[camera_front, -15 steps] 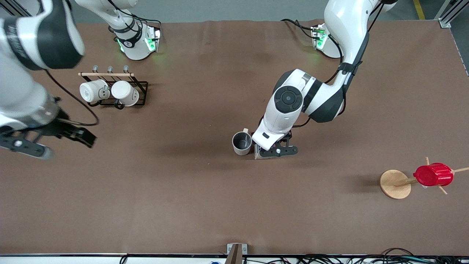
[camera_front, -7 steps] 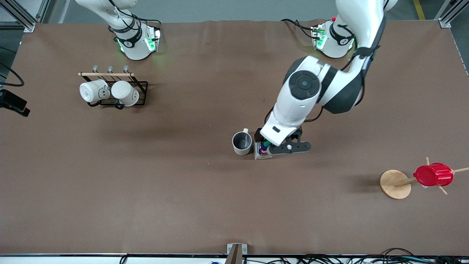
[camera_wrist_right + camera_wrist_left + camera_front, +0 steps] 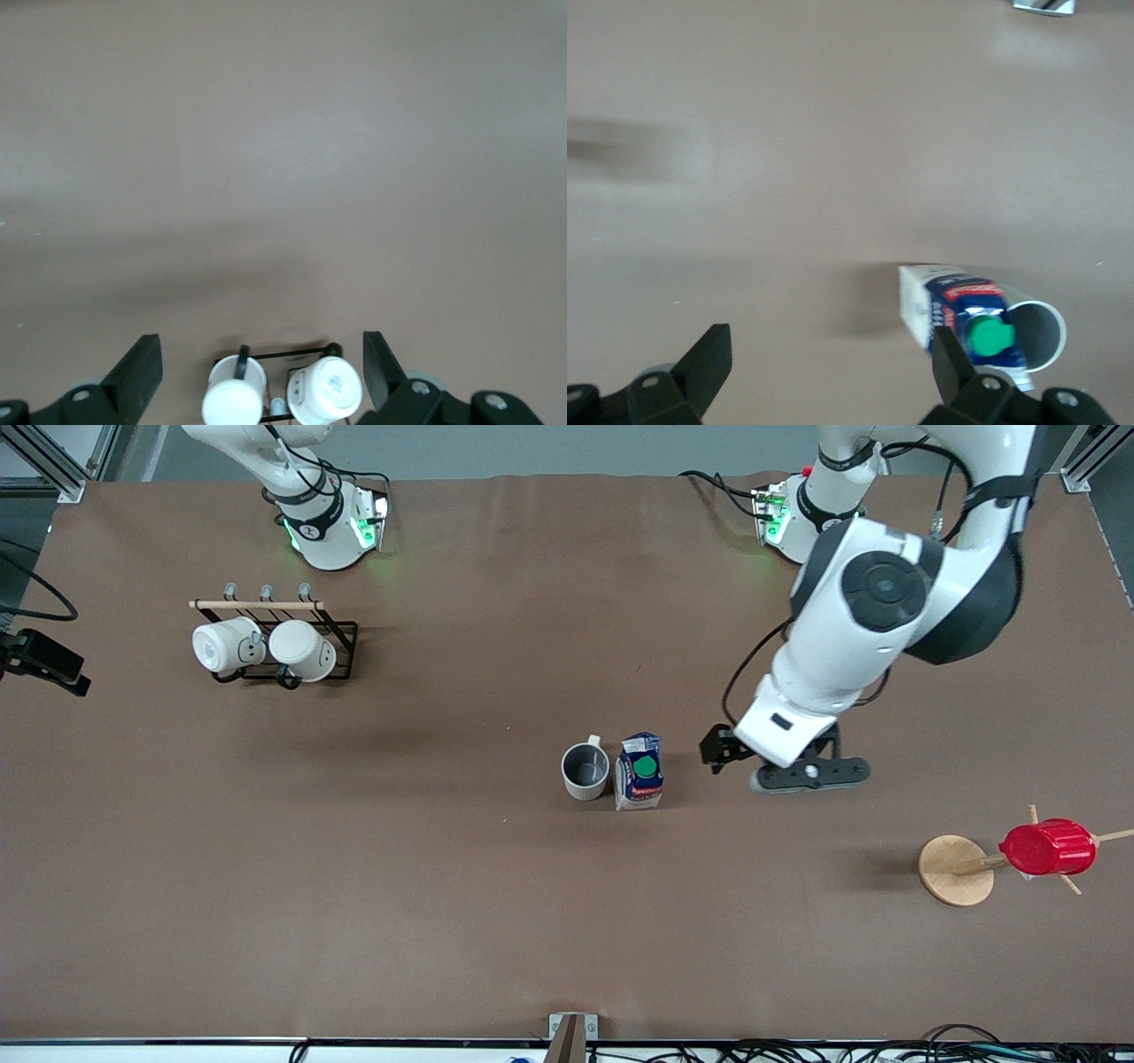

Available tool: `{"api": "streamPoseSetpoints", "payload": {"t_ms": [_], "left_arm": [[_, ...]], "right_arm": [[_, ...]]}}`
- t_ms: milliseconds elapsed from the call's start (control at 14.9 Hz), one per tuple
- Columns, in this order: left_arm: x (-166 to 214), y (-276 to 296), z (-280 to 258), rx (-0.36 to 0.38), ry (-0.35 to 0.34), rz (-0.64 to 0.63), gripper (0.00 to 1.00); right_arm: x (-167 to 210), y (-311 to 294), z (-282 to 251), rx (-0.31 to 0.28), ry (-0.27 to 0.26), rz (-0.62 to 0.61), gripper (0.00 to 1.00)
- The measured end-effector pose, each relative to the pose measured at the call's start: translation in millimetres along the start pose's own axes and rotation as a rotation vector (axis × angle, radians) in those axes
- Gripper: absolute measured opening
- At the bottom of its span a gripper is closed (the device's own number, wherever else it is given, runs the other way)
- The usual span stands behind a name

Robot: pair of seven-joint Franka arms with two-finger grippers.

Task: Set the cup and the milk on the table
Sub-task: 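Open the left gripper and draw it back from the milk carton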

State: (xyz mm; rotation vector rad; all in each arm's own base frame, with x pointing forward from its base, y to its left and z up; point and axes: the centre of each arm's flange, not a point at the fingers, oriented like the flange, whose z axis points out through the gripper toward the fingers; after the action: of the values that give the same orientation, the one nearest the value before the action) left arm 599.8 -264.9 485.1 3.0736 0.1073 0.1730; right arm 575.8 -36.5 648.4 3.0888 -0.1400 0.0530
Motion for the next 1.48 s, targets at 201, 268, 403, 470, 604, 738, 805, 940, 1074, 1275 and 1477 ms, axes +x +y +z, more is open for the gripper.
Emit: {"api": "streamPoseSetpoints", "payload": {"t_ms": [201, 268, 403, 470, 604, 738, 805, 940, 1074, 1275, 1477], "left_arm": [[2, -51, -20, 0.011, 0.014, 0.016, 1.00], [3, -71, -29, 0.014, 0.021, 0.013, 1.00], [6, -110, -47, 0.026, 0.023, 0.017, 1.00], [6, -125, -55, 0.032, 0.020, 0.030, 1.00], [5, -144, -68, 0.040, 0.013, 0.067, 1.00], [5, -158, -81, 0.044, 0.013, 0.106, 1.00], [5, -163, -86, 0.047, 0.010, 0.121, 1.00], [7, -173, -96, 0.050, 0.007, 0.123, 1.00], [9, -182, -109, 0.053, 0.000, 0.116, 1.00], [7, -189, -137, 0.059, -0.031, 0.122, 1.00], [5, -194, -154, 0.063, -0.062, 0.125, 1.00]], "right_arm": [[0, 0, 0, 0.016, -0.001, 0.002, 1.00], [0, 0, 0, 0.017, -0.002, 0.003, 1.00], [0, 0, 1, 0.020, -0.006, 0.004, 1.00], [-1, 1, 1, 0.020, -0.010, 0.005, 1.00], [-1, 7, 2, 0.020, -0.015, 0.015, 1.00], [-1, 11, 3, 0.021, -0.017, 0.022, 1.00], [-1, 12, 3, 0.021, -0.017, 0.023, 1.00], [-2, 10, 3, 0.024, -0.023, 0.019, 1.00], [-2, 5, 3, 0.026, -0.026, 0.009, 1.00], [-3, 2, 3, 0.026, -0.027, 0.004, 1.00], [-3, 2, 4, 0.026, -0.028, 0.004, 1.00]]}}
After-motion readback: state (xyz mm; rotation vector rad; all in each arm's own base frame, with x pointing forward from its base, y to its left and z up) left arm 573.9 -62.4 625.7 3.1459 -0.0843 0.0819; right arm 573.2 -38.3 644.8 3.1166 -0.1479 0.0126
